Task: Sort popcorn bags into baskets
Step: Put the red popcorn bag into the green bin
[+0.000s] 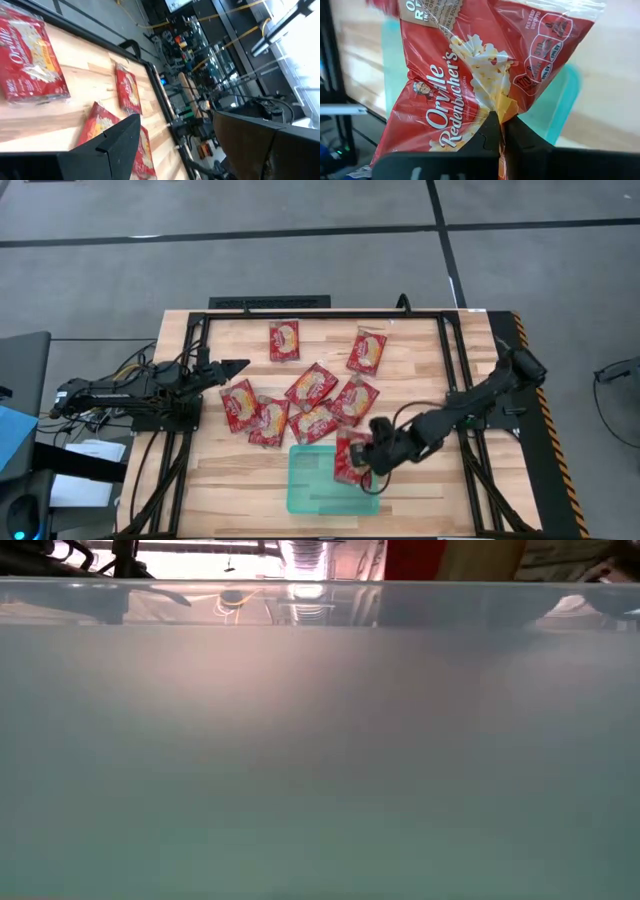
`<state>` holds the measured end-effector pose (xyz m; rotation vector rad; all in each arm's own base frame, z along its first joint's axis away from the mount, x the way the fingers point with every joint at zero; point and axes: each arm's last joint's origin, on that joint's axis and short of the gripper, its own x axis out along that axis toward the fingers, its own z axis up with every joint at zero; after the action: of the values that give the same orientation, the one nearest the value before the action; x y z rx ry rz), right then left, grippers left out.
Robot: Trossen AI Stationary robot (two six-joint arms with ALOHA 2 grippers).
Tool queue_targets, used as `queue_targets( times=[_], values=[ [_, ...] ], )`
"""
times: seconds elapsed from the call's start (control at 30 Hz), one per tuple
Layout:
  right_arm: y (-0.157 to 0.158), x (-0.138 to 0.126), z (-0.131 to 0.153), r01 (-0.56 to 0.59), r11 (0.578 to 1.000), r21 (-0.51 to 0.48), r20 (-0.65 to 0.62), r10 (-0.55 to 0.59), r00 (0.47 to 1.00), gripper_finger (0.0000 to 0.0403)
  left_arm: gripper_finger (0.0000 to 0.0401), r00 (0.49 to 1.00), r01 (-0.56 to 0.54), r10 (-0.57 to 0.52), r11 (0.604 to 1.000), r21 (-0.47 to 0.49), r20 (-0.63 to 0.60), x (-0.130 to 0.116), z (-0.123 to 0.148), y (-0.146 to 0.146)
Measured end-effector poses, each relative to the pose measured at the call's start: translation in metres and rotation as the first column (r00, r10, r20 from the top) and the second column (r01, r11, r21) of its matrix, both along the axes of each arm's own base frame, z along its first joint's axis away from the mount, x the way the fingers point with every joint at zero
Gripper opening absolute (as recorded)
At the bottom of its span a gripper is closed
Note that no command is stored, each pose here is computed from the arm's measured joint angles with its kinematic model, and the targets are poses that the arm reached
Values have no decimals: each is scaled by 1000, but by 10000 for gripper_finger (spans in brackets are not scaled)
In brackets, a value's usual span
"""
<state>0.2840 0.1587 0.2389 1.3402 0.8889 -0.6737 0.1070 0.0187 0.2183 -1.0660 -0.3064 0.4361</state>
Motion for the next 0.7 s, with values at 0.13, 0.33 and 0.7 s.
queue_targets(
  times=[0.13, 0.33, 0.7],
  values=[
    [15, 16, -10, -55, 998, -26, -35, 55, 998, 17, 240, 999, 39, -39, 999, 3, -17, 1, -1, -1],
    [24, 52, -13, -148, 985, -90, -17, 147, 989, 15, 240, 996, 42, -43, 999, -3, -79, 1, -7, -1],
    [29, 113, -29, -208, 966, -154, -2, 210, 978, 18, 240, 989, 32, -33, 999, -8, -147, 1, -14, -1]
  ],
)
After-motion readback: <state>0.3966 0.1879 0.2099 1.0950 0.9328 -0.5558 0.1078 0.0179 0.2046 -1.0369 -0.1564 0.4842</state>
